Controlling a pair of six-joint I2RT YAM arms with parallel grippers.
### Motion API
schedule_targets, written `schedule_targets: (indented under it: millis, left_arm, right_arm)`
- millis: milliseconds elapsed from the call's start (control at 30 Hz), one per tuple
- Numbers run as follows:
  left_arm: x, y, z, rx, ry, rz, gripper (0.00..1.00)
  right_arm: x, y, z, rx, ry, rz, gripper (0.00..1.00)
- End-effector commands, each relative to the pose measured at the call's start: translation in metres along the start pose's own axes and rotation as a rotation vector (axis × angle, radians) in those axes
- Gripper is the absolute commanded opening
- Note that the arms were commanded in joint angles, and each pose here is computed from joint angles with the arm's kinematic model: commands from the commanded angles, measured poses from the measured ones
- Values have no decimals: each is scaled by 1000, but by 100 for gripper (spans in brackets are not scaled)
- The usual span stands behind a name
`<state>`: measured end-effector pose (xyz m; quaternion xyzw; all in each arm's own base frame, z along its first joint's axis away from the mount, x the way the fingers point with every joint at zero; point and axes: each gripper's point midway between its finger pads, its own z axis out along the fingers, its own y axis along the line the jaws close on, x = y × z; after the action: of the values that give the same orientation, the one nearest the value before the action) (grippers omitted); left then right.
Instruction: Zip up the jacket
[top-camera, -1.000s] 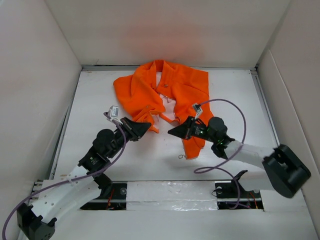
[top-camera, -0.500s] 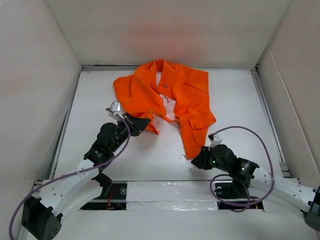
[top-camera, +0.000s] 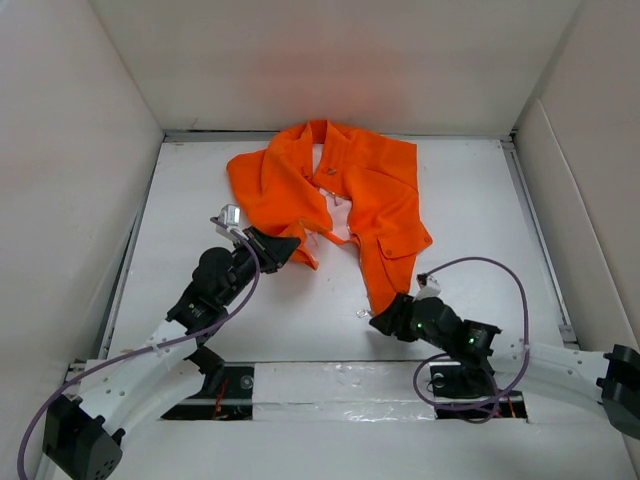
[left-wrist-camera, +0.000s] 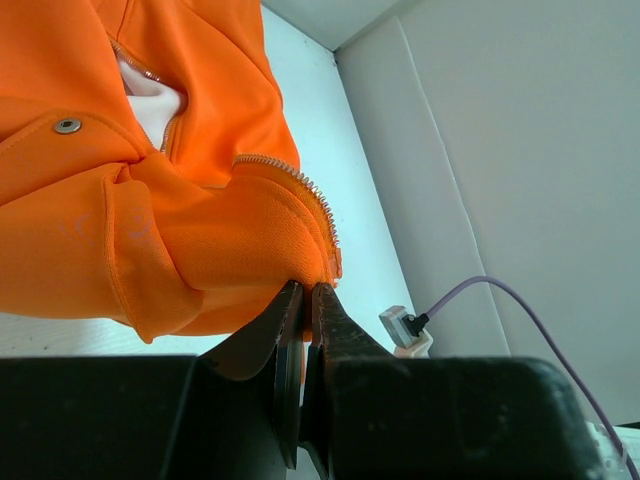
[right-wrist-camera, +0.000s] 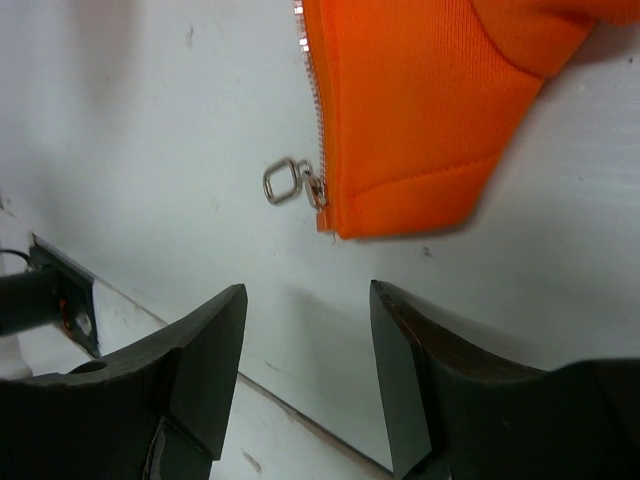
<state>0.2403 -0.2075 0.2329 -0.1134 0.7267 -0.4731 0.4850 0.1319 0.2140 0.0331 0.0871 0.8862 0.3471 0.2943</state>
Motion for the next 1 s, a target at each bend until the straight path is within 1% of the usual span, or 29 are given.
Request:
schedule_targets:
  millis: [0, 133, 300, 500, 533, 600, 633, 667, 967]
  left_arm:
    - [-14, -19, -2, 80, -53, 18, 0]
    - [-12, -19, -1, 83, -48, 14, 0]
    - [-11, -20, -1, 88, -40, 13, 0]
    - [-11, -23, 0, 97, -33, 10, 0]
    - [-11, -23, 0, 96, -32, 10, 0]
    - [-12, -23, -1, 94, -36, 9, 0]
    - [-12, -22, -1, 92, -39, 8, 0]
    - [-12, -22, -1, 93, -41, 7, 0]
    - [-12, -22, -2, 90, -39, 10, 0]
  right_arm:
    - [-14, -6, 10, 13, -111, 67, 59]
    - [-16, -21, 15, 91, -134, 85, 56]
    - [-24, -29, 15, 121, -189, 100, 54]
    - [-34, -35, 15, 146, -248, 97, 46]
    - [-36, -35, 15, 145, -258, 90, 43]
    - [-37, -35, 15, 151, -261, 78, 41]
    - [-38, -35, 16, 155, -264, 71, 36]
    - [-39, -33, 16, 154, -266, 68, 34]
    - [-34, -36, 23, 174, -245, 44, 24]
